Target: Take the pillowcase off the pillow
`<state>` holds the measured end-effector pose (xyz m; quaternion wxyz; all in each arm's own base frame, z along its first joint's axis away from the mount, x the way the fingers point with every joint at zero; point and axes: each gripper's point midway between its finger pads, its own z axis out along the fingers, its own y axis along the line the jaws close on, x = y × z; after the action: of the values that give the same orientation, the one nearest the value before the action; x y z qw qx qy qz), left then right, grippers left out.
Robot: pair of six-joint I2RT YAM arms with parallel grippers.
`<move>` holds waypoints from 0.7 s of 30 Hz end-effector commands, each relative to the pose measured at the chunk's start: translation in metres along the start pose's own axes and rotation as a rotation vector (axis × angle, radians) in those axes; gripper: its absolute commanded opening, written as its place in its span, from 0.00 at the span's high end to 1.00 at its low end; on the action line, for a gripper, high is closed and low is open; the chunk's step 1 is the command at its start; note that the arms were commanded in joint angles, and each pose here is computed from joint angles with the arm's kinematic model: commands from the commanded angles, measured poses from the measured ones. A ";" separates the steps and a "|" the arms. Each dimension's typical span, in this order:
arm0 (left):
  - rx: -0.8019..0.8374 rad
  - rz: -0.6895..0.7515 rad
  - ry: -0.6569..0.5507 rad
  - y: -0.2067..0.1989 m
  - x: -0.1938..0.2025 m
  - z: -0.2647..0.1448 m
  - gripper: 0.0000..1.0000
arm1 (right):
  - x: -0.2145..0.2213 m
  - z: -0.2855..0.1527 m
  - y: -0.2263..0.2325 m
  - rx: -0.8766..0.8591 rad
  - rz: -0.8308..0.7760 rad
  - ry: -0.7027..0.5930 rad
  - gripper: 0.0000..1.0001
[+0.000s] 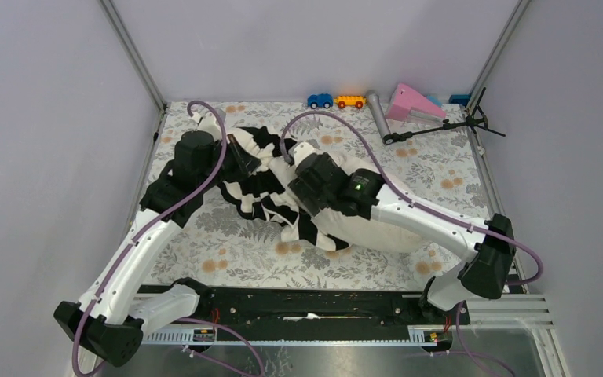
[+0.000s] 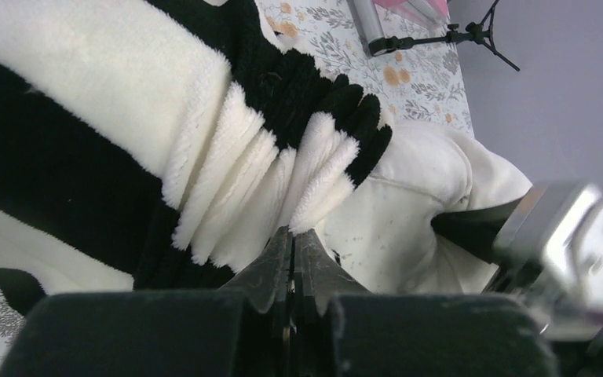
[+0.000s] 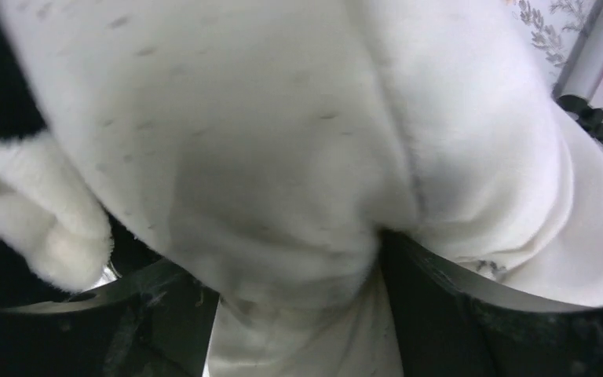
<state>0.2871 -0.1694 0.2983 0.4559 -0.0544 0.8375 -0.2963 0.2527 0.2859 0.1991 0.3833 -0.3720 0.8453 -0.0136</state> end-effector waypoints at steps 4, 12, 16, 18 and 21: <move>-0.013 -0.058 -0.152 0.010 -0.014 -0.017 0.24 | -0.047 0.023 -0.045 -0.044 0.367 -0.175 0.83; 0.273 -0.269 -0.162 -0.009 0.048 -0.032 0.01 | -0.073 0.051 -0.040 -0.115 0.519 -0.222 1.00; 0.319 -0.252 -0.116 -0.021 0.086 -0.020 0.01 | -0.075 0.058 -0.035 -0.190 0.592 -0.229 1.00; 0.319 -0.204 -0.079 -0.033 0.111 -0.007 0.01 | -0.074 0.057 -0.031 -0.225 0.614 -0.236 1.00; 0.298 -0.127 -0.066 -0.048 0.138 0.008 0.01 | -0.074 0.054 -0.027 -0.253 0.623 -0.244 1.00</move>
<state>0.1958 -0.2339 0.2033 0.4122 -0.0538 0.7984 -0.4357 0.3413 0.3081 0.2132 0.4270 -0.1575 0.8705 0.1873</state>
